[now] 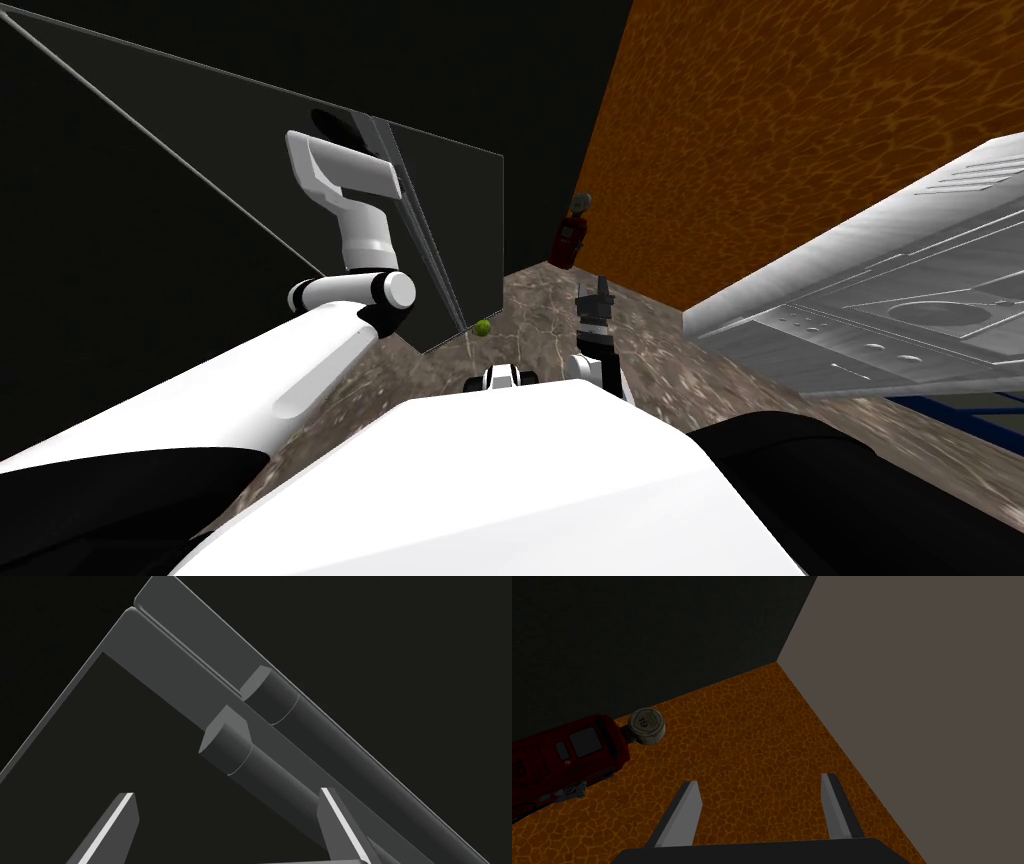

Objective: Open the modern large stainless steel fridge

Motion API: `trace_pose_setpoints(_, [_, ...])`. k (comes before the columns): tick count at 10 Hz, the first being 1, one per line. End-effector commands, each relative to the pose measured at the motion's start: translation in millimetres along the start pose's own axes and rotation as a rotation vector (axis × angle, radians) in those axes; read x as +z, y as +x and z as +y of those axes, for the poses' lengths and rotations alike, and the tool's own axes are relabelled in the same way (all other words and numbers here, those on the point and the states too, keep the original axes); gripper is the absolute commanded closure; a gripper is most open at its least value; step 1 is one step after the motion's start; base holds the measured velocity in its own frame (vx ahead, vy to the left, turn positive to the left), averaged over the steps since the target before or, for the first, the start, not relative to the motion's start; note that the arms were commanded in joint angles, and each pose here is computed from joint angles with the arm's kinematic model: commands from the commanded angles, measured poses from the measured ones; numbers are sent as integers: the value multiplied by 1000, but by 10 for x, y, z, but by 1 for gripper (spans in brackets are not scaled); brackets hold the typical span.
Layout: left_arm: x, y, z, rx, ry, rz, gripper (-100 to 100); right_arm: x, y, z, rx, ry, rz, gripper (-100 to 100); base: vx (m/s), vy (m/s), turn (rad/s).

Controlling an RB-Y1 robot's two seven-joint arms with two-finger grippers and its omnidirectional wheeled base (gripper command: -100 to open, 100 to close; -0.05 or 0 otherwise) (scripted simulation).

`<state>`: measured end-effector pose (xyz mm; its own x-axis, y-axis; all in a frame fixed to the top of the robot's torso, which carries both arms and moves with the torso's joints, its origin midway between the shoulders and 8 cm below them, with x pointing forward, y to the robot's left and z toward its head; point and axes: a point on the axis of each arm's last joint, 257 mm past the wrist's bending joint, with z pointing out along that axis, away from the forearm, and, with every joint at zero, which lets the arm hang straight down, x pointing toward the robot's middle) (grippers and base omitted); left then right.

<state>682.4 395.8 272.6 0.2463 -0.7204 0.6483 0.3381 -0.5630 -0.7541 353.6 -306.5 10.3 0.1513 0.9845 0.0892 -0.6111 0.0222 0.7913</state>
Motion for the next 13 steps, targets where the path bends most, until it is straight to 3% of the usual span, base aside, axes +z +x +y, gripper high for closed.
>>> trace_pose_setpoints(1, [37,6,12,-41,-45,-43,-100,0,0,0,0,0,0,0,69,-52,11])
trace_pose_setpoints(6, [67,2,72,-93,-113,-102,-100,0,0,0,0,0,0,0,78,-54,12])
trace_pose_setpoints(9, [57,14,39,-89,-106,-98,-100,0,0,0,0,0,0,0,71,7,-14])
trace_pose_setpoints(10, [55,17,34,-88,-105,-98,100,0,0,0,0,0,0,0,13,5,11])
trace_pose_setpoints(12, [54,-145,-158,-85,-62,-138,100,0,1,0,0,0,0,0,-5,-196,67])
trace_pose_setpoints(13, [54,-145,-158,-85,-62,-138,100,0,1,0,1,0,0,0,-9,-242,89])
